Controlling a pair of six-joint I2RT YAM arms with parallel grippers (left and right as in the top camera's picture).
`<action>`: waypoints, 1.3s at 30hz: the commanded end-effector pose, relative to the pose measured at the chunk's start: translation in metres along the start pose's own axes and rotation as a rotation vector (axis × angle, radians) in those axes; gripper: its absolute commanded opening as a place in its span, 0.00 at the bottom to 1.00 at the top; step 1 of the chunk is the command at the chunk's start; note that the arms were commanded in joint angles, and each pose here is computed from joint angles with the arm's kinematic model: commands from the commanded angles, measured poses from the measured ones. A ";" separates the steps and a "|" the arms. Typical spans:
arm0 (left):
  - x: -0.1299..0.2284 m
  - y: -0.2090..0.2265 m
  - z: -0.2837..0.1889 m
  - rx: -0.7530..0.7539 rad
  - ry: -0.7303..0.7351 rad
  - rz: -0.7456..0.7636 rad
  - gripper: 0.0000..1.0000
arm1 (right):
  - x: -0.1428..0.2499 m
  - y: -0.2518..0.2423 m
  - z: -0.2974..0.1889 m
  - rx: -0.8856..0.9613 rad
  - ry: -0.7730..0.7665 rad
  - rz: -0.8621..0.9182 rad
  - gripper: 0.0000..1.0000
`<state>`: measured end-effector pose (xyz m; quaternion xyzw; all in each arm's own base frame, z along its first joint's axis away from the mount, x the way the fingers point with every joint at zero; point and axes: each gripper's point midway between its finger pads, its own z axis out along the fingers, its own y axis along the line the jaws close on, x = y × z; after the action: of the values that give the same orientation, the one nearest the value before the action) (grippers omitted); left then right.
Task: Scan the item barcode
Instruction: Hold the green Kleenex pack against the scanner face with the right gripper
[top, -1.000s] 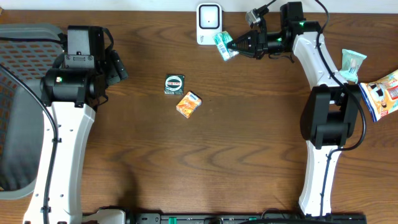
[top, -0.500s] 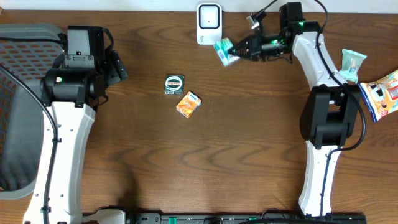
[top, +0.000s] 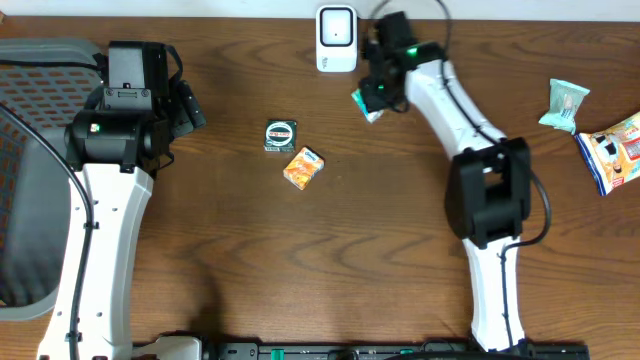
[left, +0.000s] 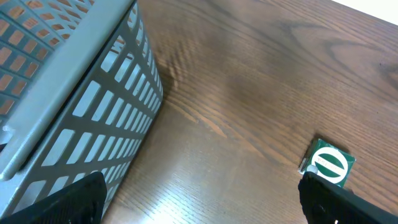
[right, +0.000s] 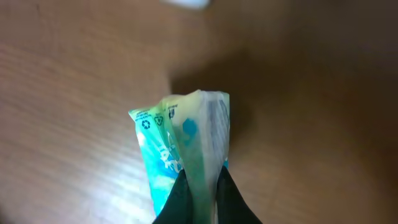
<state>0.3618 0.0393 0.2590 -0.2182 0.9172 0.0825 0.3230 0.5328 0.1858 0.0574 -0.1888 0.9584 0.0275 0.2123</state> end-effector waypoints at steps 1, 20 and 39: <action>-0.001 0.003 0.001 -0.016 -0.001 0.012 0.98 | -0.028 -0.019 -0.017 0.242 -0.085 -0.200 0.01; -0.001 0.003 0.001 -0.016 -0.001 0.012 0.98 | -0.161 0.014 -0.065 0.250 -0.678 -0.464 0.01; -0.001 0.003 0.001 -0.016 -0.002 0.012 0.97 | -0.163 0.008 -0.025 0.307 -0.701 -0.542 0.01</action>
<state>0.3619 0.0393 0.2591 -0.2180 0.9172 0.0825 0.3232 0.6537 0.2530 0.1451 -0.3768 0.7408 -0.1041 0.5462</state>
